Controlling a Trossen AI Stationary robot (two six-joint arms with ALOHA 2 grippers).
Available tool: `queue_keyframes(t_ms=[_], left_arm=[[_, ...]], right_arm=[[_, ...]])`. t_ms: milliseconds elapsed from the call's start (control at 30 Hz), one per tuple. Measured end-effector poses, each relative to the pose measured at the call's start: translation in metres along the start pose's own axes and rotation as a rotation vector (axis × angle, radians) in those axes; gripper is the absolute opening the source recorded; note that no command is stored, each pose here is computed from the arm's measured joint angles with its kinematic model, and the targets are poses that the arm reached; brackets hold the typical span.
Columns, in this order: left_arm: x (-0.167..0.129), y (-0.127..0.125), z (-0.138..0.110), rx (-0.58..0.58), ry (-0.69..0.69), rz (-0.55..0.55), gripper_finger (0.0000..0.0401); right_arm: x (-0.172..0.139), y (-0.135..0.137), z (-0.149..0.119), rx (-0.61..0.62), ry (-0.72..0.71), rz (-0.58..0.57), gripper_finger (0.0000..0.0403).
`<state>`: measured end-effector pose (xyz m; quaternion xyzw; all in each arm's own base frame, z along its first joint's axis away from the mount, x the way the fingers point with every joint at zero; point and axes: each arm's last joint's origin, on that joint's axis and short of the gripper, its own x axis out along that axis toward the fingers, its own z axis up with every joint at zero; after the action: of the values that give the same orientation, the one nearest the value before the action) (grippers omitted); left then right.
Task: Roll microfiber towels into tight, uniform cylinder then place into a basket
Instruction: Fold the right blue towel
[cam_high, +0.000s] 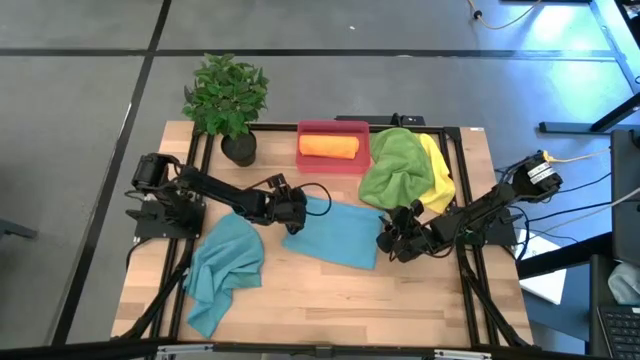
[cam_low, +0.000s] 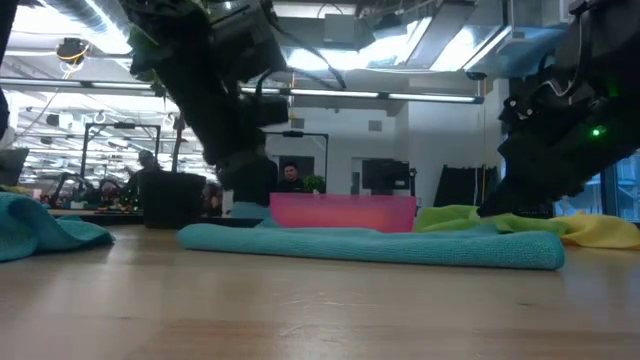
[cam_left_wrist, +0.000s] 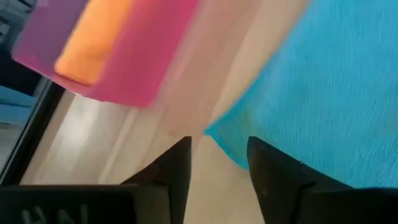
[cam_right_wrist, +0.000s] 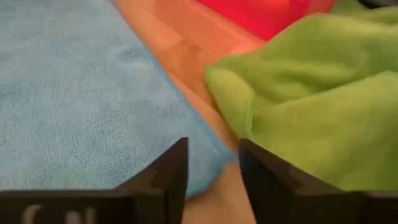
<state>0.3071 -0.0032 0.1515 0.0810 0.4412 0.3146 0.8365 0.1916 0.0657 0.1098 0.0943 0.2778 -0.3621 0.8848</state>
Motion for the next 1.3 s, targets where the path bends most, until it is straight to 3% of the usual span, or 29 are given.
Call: queue_keyframes(t_ms=[233,433,600,700,800,900,1033,1300], left_arm=[[-0.039,-0.005,0.018,-0.038,-0.132,-0.098,0.0148],[-0.06,-0.04,0.02,-0.077,-0.23,-0.314,0.0145],[-0.068,-0.063,0.01,-0.018,-0.249,-0.377,0.0145],[-0.068,-0.062,0.024,0.027,-0.331,-0.365,0.0145],[-0.075,-0.048,0.061,-0.073,-0.429,-0.372,0.0145],[-0.076,-0.041,0.076,-0.082,-0.416,-0.42,0.0145],[-0.075,-0.043,0.072,-0.078,-0.355,-0.499,0.0145],[-0.068,-0.051,0.038,0.007,-0.19,-0.478,0.0145]], right_arm=[[-0.015,0.005,0.027,-0.086,-0.065,0.06,0.0208],[-0.021,0.014,0.04,-0.11,-0.086,0.164,0.0213],[-0.016,0.016,0.039,-0.128,-0.054,0.196,0.0212],[-0.009,0.016,0.049,-0.177,-0.087,0.219,0.0198],[-0.003,0.018,0.067,-0.151,-0.128,0.289,0.0173],[0.001,0.02,0.079,-0.12,-0.111,0.375,0.0144],[0.002,0.02,0.082,-0.121,-0.095,0.394,0.0107],[0.005,0.018,0.076,-0.153,-0.061,0.357,0.0067]])
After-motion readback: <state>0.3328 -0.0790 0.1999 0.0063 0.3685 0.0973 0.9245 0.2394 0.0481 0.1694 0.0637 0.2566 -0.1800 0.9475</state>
